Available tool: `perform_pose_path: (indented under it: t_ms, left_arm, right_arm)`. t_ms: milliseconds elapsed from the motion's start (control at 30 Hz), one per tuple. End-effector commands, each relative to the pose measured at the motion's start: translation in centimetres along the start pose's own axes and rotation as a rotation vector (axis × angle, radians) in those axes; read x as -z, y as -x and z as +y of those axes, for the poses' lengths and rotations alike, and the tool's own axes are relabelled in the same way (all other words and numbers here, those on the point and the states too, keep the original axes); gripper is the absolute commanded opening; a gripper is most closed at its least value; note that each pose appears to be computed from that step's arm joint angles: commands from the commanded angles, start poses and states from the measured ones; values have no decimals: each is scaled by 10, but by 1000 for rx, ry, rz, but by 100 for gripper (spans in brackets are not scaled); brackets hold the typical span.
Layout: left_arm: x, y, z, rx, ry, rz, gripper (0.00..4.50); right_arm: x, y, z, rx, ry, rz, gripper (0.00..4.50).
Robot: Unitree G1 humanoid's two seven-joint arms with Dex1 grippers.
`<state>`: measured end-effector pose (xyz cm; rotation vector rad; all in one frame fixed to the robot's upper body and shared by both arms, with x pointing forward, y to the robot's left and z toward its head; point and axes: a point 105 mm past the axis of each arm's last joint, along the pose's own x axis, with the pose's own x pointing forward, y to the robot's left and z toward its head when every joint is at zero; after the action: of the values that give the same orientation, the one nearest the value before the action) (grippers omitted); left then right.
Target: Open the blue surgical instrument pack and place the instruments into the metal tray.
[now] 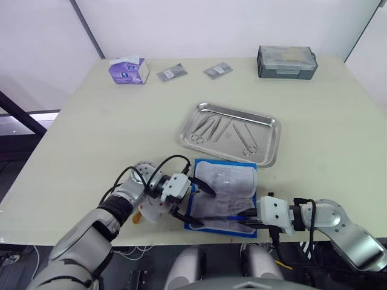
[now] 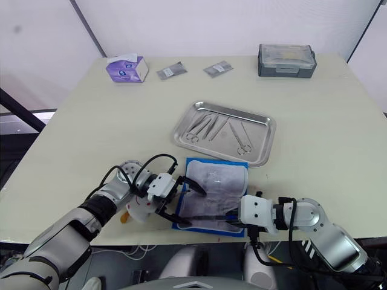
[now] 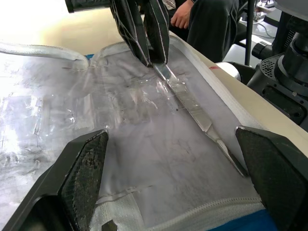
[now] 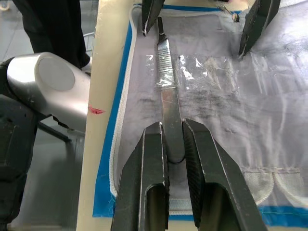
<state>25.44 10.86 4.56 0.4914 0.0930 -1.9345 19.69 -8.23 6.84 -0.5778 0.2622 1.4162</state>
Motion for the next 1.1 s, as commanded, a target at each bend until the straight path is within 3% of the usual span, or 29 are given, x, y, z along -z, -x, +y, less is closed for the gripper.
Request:
perform_pose_path:
  t_ms: [33, 1100]
  left_arm:
    - [33, -8, -35, 124, 152, 91, 450]
    - [35, -14, -32, 129, 150, 87, 450]
  right_arm:
    - [-20, 8, -3, 10, 64, -19, 2]
    - [-18, 35, -7, 8, 116, 90, 2]
